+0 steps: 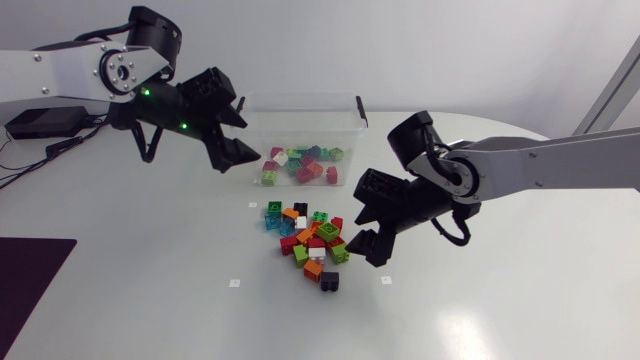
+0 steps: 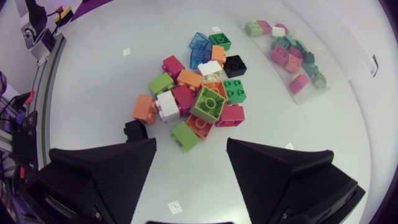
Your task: Place the duplo bricks in the container
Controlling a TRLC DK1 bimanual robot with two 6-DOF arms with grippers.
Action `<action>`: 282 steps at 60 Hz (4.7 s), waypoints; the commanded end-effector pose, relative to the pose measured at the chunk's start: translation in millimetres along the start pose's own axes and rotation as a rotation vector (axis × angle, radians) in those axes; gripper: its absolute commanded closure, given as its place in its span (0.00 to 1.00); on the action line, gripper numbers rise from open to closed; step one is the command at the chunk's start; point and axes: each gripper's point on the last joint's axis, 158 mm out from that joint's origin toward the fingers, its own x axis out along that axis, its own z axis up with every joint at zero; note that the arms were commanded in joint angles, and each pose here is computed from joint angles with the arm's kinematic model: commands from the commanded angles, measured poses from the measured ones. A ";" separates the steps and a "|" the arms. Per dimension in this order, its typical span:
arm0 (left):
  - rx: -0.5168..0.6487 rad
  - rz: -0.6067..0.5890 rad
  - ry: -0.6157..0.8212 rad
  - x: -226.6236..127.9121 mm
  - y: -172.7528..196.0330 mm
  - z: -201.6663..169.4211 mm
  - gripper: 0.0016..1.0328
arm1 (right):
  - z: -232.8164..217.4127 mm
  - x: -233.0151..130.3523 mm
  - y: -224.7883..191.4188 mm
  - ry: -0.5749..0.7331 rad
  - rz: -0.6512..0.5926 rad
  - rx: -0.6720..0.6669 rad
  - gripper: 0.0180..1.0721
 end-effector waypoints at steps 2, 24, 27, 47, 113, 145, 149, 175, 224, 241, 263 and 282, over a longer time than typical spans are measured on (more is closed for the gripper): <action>0.041 -0.044 0.045 -1.9 -22.1 -27.1 0.07 | -11.4 15.2 13.6 0.043 0.053 -0.026 0.24; 0.076 -0.166 0.121 14.8 -67.0 -79.5 0.07 | -14.0 39.9 13.1 0.084 0.090 -0.039 0.32; 0.072 -0.172 0.127 17.5 -67.6 -83.3 0.07 | -12.2 41.5 11.6 0.084 0.089 -0.041 0.32; 0.062 -0.215 0.153 31.9 -74.2 -101.6 0.07 | -13.1 53.8 13.3 0.109 0.111 -0.051 0.46; 0.088 -0.247 0.136 95.1 -83.9 -95.3 0.07 | -36.3 -7.2 16.5 0.090 0.033 -0.026 0.82; 0.099 -0.248 0.160 123.1 -87.8 -92.7 0.08 | 13.1 -79.5 -51.0 -0.088 -0.178 0.051 0.82; 0.104 -0.258 0.164 126.7 -92.9 -91.9 0.10 | 25.5 -89.2 -60.5 -0.125 -0.205 0.063 0.82; 0.115 -0.272 0.191 134.5 -103.1 -93.3 0.38 | 102.7 -130.2 -114.2 -0.335 -0.340 0.112 0.82; 0.109 -0.256 0.203 99.8 -110.2 -103.1 0.44 | 177.2 -65.9 -189.9 -0.388 -0.385 0.133 0.82; 0.111 -0.259 0.204 95.0 -113.3 -103.6 0.44 | 181.4 -57.4 -202.8 -0.383 -0.411 0.137 0.12; 0.109 -0.272 0.212 93.2 -120.6 -107.8 0.51 | 152.7 -127.1 -208.0 -0.438 -0.514 0.174 0.07; 0.114 -0.268 0.208 92.4 -119.1 -105.9 0.59 | 41.3 -187.8 -258.8 -0.428 -0.697 0.384 0.07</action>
